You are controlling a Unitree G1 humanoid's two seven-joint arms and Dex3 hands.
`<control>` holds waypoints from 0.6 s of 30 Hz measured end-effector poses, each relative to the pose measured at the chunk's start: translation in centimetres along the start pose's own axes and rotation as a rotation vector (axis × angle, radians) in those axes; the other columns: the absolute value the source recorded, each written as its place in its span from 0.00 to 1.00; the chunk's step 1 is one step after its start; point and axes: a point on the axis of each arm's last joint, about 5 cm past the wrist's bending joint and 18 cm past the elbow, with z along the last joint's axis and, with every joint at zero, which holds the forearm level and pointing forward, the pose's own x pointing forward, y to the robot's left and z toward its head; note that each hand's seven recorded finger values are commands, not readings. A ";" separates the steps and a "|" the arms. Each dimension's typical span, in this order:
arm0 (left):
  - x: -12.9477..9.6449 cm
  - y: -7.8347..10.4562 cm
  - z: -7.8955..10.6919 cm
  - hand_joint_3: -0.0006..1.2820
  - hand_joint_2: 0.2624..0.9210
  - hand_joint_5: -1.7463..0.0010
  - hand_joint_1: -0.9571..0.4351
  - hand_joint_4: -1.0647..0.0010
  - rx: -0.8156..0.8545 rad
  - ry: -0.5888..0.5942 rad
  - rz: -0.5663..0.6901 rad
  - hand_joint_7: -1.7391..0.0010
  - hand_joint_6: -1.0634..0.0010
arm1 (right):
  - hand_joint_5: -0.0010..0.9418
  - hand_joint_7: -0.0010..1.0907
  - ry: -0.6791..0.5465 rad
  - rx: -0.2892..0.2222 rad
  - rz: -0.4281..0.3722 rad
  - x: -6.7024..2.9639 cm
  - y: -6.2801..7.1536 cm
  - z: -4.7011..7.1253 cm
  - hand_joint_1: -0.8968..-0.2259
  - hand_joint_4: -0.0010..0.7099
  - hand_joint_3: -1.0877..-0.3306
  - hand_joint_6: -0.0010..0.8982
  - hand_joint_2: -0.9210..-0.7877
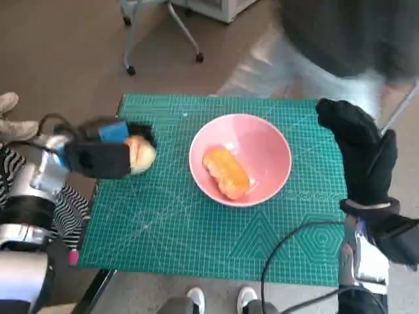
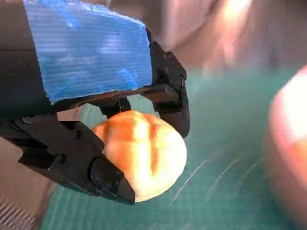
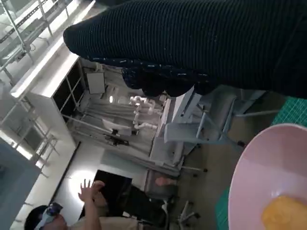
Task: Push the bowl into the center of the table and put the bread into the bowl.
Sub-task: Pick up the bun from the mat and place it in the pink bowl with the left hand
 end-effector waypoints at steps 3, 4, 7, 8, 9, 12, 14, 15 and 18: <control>0.0 1.3 1.7 0.02 0.94 0.49 0.69 0.17 0.020 -0.099 0.081 0.35 0.32 | 0.00 0.47 -0.005 0.001 0.003 0.17 0.0 0.0 0.31 0.28 0.41 0.10 0.00; 0.0 1.7 2.4 0.01 0.94 0.49 0.69 0.17 0.028 -0.133 0.106 0.35 0.32 | 0.01 0.47 -0.006 0.001 0.004 0.24 0.0 0.0 0.31 0.28 0.41 0.10 0.00; 0.3 2.4 4.3 0.01 0.94 0.49 0.69 0.17 0.036 -0.224 0.161 0.35 0.33 | 0.01 0.47 -0.007 0.002 0.005 0.35 0.0 0.0 0.31 0.29 0.41 0.10 0.00; 0.5 2.6 5.1 0.01 0.94 0.48 0.69 0.17 0.041 -0.256 0.175 0.35 0.33 | 0.01 0.47 -0.006 0.003 0.006 0.36 0.0 0.0 0.31 0.29 0.41 0.10 0.00; 0.8 2.7 6.0 0.01 0.94 0.48 0.69 0.17 0.045 -0.290 0.188 0.35 0.33 | 0.01 0.47 -0.005 0.004 0.007 0.40 0.0 0.0 0.31 0.29 0.41 0.10 0.00; 1.5 2.7 8.0 0.01 0.95 0.46 0.69 0.18 0.051 -0.371 0.213 0.36 0.33 | 0.01 0.48 -0.007 0.006 0.012 0.55 0.1 0.0 0.31 0.29 0.41 0.11 0.00; 2.1 2.7 9.3 0.01 0.94 0.46 0.69 0.17 0.055 -0.421 0.223 0.37 0.33 | 0.01 0.48 -0.009 0.006 0.014 0.61 0.2 0.0 0.31 0.29 0.41 0.11 0.00; 2.4 2.6 9.9 0.01 0.94 0.46 0.69 0.17 0.057 -0.443 0.227 0.38 0.32 | 0.01 0.48 -0.009 0.007 0.015 0.62 0.2 0.0 0.31 0.29 0.41 0.11 0.00; 3.2 2.5 11.3 0.01 0.94 0.45 0.69 0.17 0.065 -0.495 0.230 0.39 0.32 | 0.01 0.48 -0.008 0.009 0.020 0.66 0.3 0.0 0.31 0.29 0.41 0.11 0.00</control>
